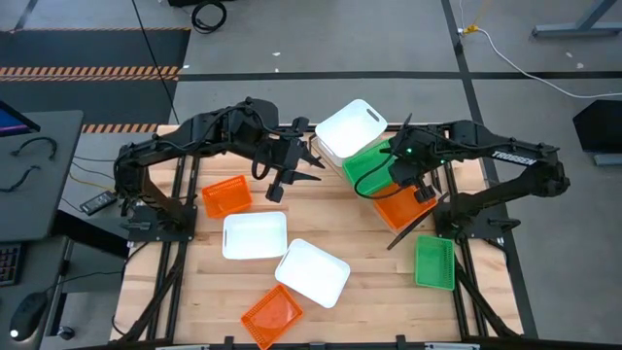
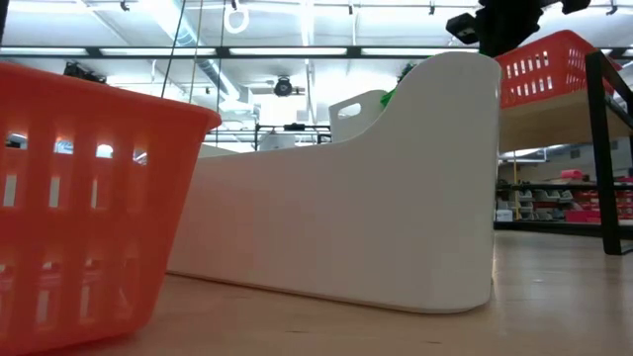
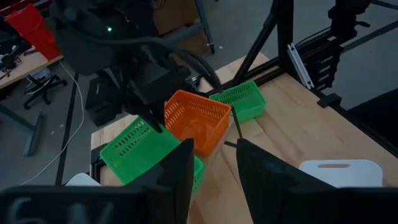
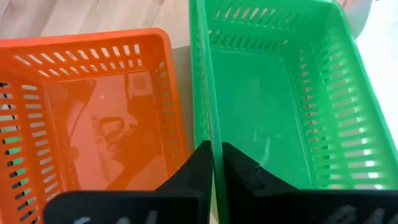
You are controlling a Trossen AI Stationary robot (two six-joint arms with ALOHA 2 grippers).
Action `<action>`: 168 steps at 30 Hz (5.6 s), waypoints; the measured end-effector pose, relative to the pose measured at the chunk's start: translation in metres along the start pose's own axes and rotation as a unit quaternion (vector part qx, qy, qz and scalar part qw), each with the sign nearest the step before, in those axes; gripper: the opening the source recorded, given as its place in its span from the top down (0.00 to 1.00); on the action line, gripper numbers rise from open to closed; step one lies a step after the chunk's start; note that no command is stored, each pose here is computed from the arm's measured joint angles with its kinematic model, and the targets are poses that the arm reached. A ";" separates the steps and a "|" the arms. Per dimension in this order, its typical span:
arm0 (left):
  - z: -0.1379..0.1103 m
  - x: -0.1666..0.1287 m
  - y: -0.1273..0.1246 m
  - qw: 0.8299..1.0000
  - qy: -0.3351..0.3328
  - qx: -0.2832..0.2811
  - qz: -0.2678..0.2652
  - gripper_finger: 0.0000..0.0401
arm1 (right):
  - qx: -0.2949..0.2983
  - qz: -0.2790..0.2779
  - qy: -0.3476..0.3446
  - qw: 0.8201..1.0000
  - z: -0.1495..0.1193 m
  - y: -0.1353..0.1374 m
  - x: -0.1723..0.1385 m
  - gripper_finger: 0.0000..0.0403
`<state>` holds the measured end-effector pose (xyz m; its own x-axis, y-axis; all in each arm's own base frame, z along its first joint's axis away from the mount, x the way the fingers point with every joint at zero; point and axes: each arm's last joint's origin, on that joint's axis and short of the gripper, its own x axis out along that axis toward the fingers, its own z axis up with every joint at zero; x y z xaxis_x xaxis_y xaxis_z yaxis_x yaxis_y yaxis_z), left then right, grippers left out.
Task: Stack baskets on shelf by color
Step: Stack the left green bin on top of the green bin on the shelf, then stack the top white bin on top of the white bin on the shelf
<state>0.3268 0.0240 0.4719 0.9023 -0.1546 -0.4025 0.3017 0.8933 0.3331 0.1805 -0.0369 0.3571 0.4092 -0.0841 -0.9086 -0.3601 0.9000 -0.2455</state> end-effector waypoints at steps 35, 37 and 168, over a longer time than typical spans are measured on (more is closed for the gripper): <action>-0.003 0.000 -0.001 0.999 0.013 -0.031 -0.006 0.69 | 0.062 -0.028 -0.049 0.996 -0.006 -0.003 -0.013 0.89; -0.007 -0.002 -0.005 0.998 0.045 -0.035 -0.008 0.69 | 0.074 -0.027 -0.062 0.995 -0.004 0.001 -0.016 0.89; -0.131 0.039 -0.044 0.956 0.273 -0.087 0.054 0.69 | 0.159 0.080 -0.241 0.954 0.101 0.092 0.010 0.89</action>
<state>0.3085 0.0339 0.3297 0.6148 0.1429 -0.7756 0.1172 0.9560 0.2691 0.2355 0.0884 0.3596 0.7355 0.2019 -0.6467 -0.2084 0.9757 0.0675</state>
